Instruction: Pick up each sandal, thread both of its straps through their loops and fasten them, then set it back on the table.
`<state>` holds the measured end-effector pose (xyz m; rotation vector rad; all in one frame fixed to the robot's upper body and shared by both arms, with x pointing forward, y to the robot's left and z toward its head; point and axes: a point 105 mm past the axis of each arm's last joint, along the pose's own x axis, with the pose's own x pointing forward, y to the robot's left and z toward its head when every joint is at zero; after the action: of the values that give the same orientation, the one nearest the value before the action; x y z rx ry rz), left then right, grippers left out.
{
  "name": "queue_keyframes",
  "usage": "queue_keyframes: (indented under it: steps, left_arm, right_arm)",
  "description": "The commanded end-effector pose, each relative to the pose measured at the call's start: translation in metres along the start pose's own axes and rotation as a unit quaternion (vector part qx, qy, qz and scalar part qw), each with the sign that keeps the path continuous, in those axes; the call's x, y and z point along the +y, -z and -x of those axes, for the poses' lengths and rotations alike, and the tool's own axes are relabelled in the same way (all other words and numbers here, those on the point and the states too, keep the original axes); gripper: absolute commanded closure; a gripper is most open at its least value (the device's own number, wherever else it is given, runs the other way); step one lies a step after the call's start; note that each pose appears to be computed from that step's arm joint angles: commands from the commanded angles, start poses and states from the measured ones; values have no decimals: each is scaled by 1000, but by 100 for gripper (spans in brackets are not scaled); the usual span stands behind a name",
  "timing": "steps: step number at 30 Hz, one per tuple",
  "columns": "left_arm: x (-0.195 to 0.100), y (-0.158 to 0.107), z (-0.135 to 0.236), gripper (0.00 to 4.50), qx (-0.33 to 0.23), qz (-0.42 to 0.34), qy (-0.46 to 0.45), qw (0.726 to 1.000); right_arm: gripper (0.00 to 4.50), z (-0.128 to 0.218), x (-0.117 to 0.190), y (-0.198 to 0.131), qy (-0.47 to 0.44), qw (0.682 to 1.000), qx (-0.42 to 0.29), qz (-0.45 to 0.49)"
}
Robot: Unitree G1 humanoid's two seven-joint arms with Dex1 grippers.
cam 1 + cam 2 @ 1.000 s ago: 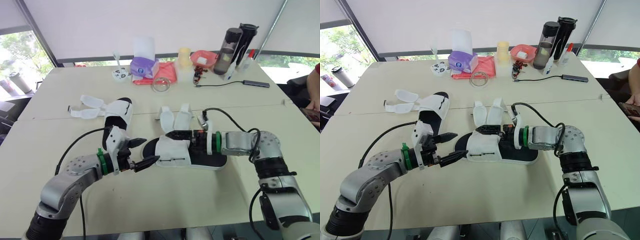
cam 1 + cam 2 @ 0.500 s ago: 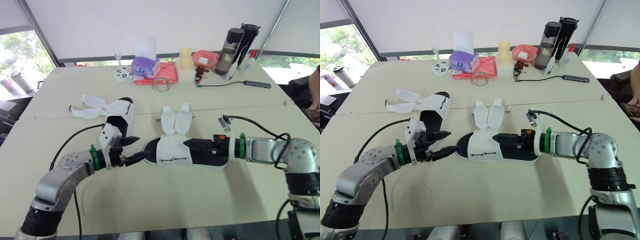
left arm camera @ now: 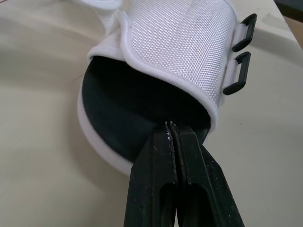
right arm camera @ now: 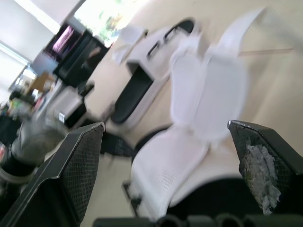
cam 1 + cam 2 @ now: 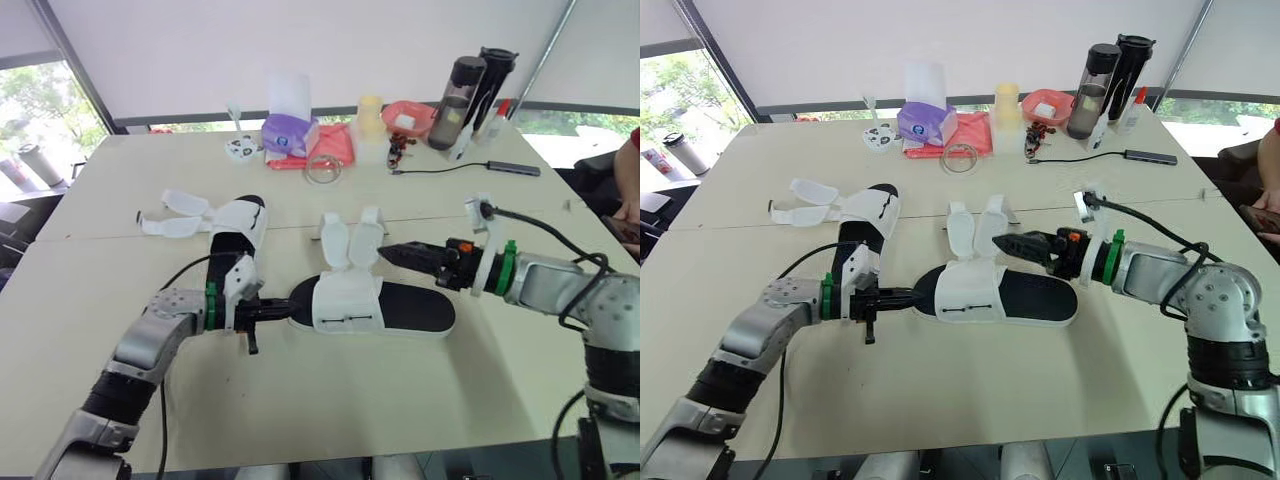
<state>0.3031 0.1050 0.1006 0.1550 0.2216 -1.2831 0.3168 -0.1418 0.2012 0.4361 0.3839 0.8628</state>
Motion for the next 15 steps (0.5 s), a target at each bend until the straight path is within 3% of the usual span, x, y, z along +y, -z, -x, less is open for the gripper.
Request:
queue_keyframes:
  steps: [1,5,9,15]
  left_arm:
    - [2,-4,-11,444,3,-25,9,1000]
    - [1,8,-23,444,39,-33,19,999]
    - [-3,9,-29,444,37,-34,28,998]
    - [-2,8,-31,444,35,-54,23,998]
  right_arm:
    - [0,-8,-16,-27,55,997,-47,-29]
    - [0,-28,-36,-48,100,985,-76,-118]
    - [0,-44,-47,-69,100,955,-118,-252]
    - [0,-55,-46,-67,97,933,-98,-332]
